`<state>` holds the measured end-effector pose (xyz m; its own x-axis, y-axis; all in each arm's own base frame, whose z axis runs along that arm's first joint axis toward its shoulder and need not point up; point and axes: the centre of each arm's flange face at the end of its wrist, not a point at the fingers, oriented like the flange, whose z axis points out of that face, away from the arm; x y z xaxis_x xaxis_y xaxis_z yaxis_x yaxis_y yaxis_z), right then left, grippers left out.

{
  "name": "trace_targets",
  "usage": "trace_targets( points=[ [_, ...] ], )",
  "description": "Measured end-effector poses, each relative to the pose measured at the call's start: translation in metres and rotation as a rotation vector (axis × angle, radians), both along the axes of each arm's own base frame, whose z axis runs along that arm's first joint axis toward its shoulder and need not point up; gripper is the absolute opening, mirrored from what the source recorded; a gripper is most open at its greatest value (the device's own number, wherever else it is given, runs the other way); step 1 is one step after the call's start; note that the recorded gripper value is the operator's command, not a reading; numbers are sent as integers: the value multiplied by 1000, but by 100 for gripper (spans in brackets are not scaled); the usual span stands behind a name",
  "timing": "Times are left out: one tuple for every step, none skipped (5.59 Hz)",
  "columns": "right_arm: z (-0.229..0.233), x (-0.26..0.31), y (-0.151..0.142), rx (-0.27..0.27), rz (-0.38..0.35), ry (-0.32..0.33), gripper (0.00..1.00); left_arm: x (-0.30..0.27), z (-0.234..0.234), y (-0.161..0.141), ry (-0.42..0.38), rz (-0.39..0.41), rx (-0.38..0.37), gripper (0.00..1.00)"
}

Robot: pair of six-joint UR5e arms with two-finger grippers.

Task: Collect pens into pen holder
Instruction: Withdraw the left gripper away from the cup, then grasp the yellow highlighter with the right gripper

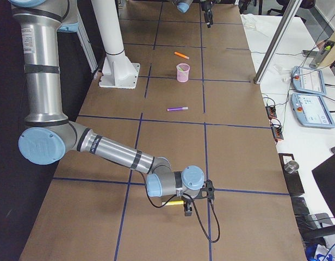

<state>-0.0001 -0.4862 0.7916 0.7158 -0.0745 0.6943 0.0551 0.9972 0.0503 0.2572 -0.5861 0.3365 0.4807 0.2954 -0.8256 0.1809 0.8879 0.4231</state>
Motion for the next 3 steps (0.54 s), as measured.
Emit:
trace_targets(
  points=[
    [-1,-12,-6,-3,-13,8,99,-1,10,3,-16,8,3,100],
    [-2,-23,-12,-3,-28,14,99,-3,18,4,-29,13,10,100],
    [0,-27,-13,-6,-36,20,98,-4,23,5,-36,14,10,100]
  ],
)
